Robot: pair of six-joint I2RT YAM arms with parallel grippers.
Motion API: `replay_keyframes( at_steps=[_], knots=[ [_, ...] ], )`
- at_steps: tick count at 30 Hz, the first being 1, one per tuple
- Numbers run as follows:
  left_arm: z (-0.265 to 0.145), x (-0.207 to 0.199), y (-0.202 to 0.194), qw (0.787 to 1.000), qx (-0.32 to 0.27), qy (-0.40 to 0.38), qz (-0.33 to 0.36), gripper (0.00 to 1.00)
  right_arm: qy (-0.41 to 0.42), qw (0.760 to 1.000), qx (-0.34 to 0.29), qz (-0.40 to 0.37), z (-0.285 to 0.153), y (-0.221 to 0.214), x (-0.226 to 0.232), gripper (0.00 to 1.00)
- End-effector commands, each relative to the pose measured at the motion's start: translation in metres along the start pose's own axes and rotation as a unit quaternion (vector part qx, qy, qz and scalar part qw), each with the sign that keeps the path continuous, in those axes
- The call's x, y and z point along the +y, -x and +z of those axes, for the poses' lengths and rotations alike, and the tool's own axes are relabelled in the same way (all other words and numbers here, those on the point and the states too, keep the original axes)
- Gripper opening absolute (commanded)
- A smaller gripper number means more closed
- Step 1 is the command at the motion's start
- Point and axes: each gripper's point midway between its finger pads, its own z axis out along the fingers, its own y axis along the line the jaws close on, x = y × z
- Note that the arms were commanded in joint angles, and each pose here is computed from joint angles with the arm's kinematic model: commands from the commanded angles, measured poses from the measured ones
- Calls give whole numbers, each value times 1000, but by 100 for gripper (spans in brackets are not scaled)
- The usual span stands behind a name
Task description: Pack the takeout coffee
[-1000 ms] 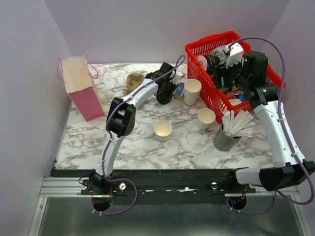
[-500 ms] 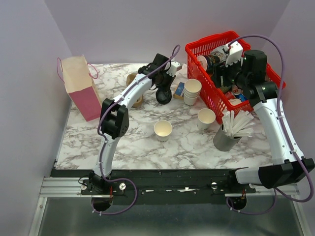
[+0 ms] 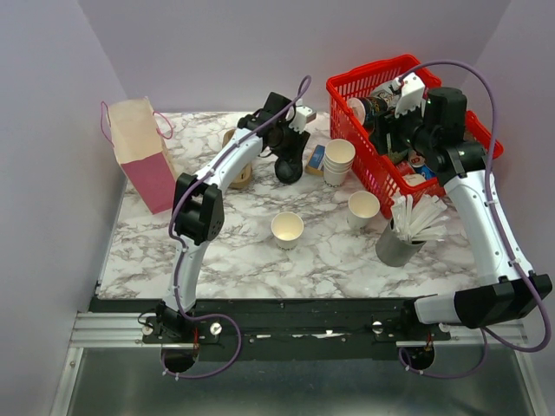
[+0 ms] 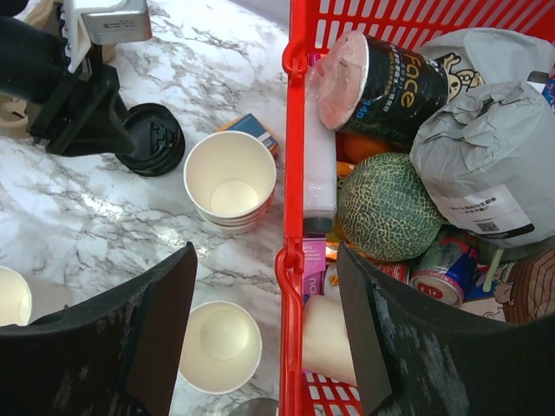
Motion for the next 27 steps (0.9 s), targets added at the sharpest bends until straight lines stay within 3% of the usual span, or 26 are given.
replay_keyframes(
  at_steps=[1,10,21,27],
  knots=[
    [10,-4,10,1000,-10,8,0,59,7,1000,-9,5,0,9,0,74],
    [42,2,-2,1000,5,24,-15,50,4,1000,-2,4,0,3,0,74],
    [60,7,-13,999,19,42,-18,47,4,1000,2,3,2,1,0,74],
    [64,4,-18,999,24,33,-20,37,4,1000,1,3,3,2,-1,74]
  ],
)
